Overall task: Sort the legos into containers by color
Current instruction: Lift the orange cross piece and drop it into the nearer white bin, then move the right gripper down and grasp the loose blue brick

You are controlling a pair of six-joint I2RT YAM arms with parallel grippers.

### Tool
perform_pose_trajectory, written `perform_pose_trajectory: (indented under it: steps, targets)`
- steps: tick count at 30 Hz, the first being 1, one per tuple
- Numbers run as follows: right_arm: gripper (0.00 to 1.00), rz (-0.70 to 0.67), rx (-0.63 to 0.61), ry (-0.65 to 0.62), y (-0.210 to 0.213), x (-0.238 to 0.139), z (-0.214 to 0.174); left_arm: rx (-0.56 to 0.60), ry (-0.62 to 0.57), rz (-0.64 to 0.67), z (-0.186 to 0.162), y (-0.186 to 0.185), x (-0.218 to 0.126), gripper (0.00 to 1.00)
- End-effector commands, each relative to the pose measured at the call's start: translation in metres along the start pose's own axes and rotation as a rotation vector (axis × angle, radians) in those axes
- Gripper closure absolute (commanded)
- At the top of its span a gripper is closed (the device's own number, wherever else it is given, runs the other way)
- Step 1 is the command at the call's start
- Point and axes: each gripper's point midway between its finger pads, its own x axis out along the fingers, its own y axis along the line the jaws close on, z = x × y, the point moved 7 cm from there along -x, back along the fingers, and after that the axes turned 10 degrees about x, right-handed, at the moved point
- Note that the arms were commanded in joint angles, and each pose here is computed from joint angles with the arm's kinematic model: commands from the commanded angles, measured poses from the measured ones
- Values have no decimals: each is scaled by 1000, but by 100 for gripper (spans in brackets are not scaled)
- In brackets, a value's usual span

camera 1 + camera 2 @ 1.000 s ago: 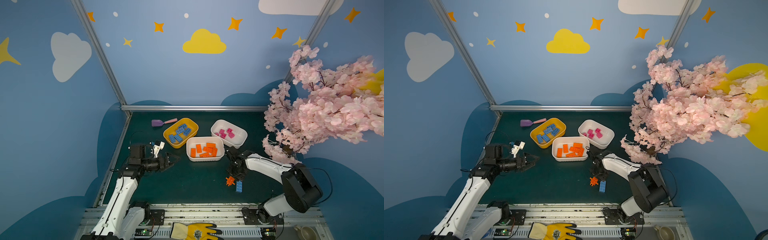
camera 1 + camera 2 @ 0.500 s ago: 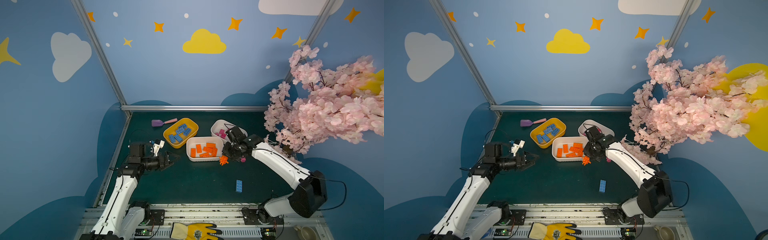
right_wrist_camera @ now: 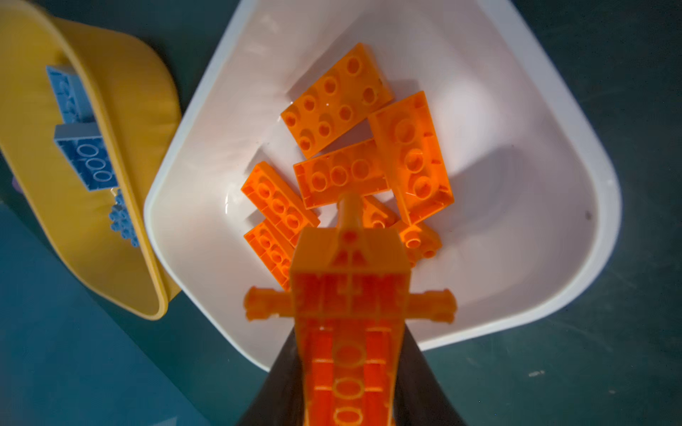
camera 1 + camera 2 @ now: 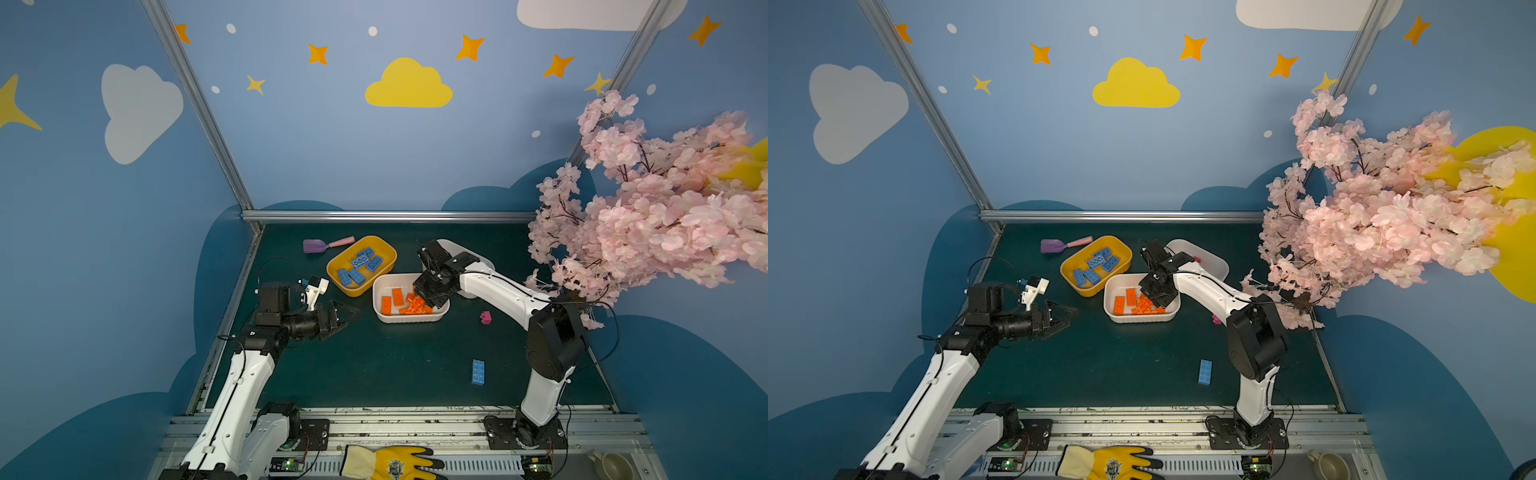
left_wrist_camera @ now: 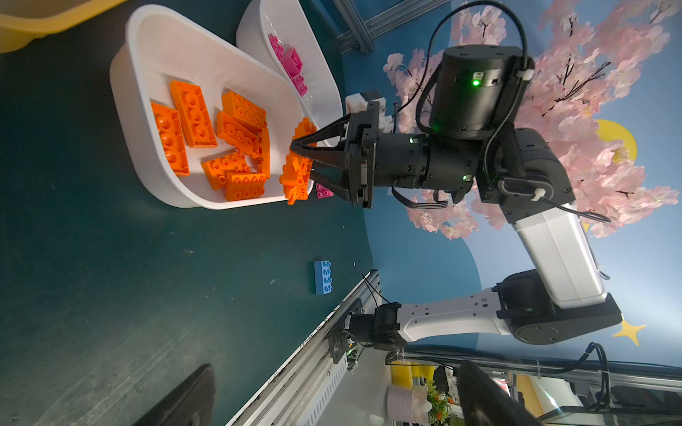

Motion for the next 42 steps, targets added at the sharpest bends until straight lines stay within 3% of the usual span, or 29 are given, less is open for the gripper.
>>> perform_pose_trajectory:
  steps: [1, 4, 9, 13, 18, 27, 35, 42]
  targets:
    - [79, -14, 104, -24, 4, 12, 1, 6, 6, -28, 1, 0, 2, 0]
    - [76, -51, 107, -49, 4, 18, 5, 7, 7, -30, 1, 0, 2, 0]
    - [51, -30, 89, -15, 5, 15, 1, 0, 10, -29, -3, 3, 3, 0]
    - [44, -7, 70, -39, -3, -7, 4, -7, 7, -34, -5, 6, 5, 0]
    - [41, -14, 64, -72, -33, -43, 10, -3, 10, -37, -7, 6, 5, 0]
    - [34, -186, 27, -173, -161, -89, 14, -15, 12, -47, -8, 12, 10, 0]
    - [32, -185, -181, -149, -209, -63, 13, -12, 17, -44, -13, 11, 11, 0]
    - [33, -307, -243, -63, -228, -40, 9, -8, 12, -39, -17, 8, 10, 0]
